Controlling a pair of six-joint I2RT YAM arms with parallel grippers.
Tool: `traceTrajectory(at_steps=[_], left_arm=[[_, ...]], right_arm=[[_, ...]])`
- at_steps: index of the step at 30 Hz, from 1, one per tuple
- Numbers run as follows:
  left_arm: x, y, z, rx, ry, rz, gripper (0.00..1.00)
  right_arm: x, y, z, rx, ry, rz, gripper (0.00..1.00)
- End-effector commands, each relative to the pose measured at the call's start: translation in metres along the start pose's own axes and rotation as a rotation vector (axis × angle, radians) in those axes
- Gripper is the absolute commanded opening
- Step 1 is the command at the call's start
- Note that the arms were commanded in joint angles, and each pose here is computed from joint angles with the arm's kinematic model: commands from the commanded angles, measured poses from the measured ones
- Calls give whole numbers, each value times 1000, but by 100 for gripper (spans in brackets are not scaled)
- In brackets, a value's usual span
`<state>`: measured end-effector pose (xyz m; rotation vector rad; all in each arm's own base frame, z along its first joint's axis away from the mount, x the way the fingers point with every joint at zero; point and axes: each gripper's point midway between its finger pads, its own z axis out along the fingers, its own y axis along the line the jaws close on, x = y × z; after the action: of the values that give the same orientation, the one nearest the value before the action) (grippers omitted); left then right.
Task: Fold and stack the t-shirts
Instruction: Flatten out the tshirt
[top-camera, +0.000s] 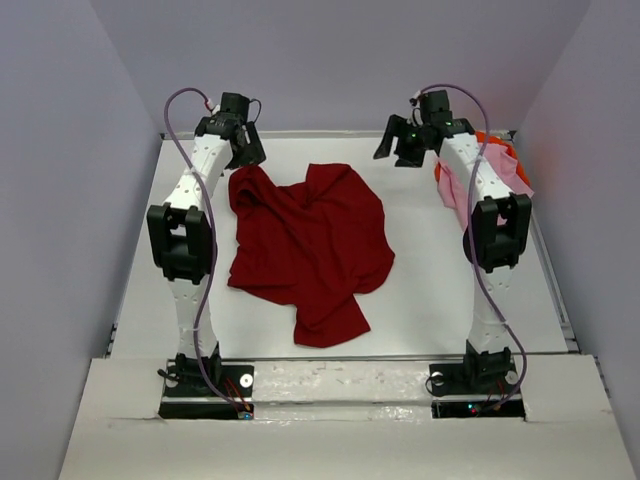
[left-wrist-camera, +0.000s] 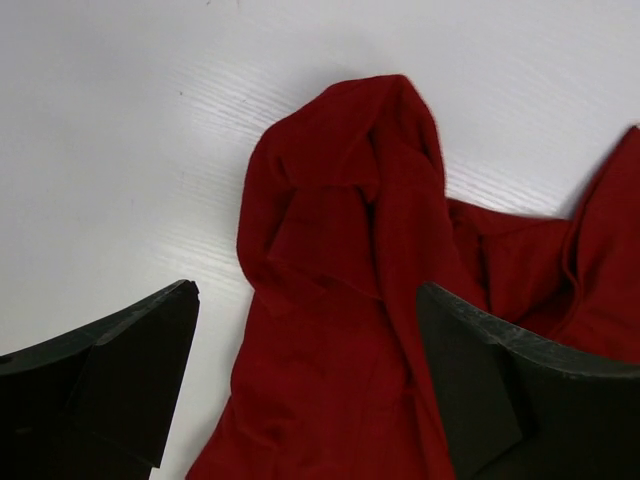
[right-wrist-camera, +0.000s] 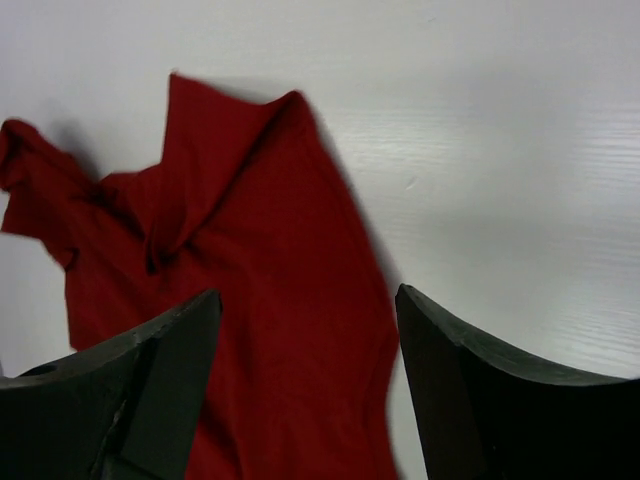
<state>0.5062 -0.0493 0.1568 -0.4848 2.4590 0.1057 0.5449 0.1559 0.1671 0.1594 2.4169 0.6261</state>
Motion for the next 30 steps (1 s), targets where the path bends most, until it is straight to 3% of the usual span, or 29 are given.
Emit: traceTrajectory(at_steps=[1, 3, 5, 11, 16, 21, 25, 30], left_arm=[[-29, -16, -51, 89, -119, -32, 99], [-26, -20, -57, 99, -118, -31, 99], [-26, -26, -66, 118, -129, -28, 99], [-20, -32, -77, 144, -114, -39, 99], [3, -42, -80, 197, -51, -20, 99], [29, -34, -66, 102, 20, 36, 99], [49, -31, -42, 47, 101, 73, 99], [91, -24, -7, -42, 268, 146, 99]], right_arm=[[58, 101, 0, -251, 175, -62, 79], [97, 141, 19, -367, 313, -49, 79], [126, 164, 31, -428, 417, 4, 70], [186, 140, 90, -372, 574, 76, 76], [206, 101, 115, -218, 568, 53, 75], [210, 72, 121, -107, 554, 27, 54], [211, 60, 116, -73, 558, 2, 62], [213, 52, 112, -72, 559, -5, 63]])
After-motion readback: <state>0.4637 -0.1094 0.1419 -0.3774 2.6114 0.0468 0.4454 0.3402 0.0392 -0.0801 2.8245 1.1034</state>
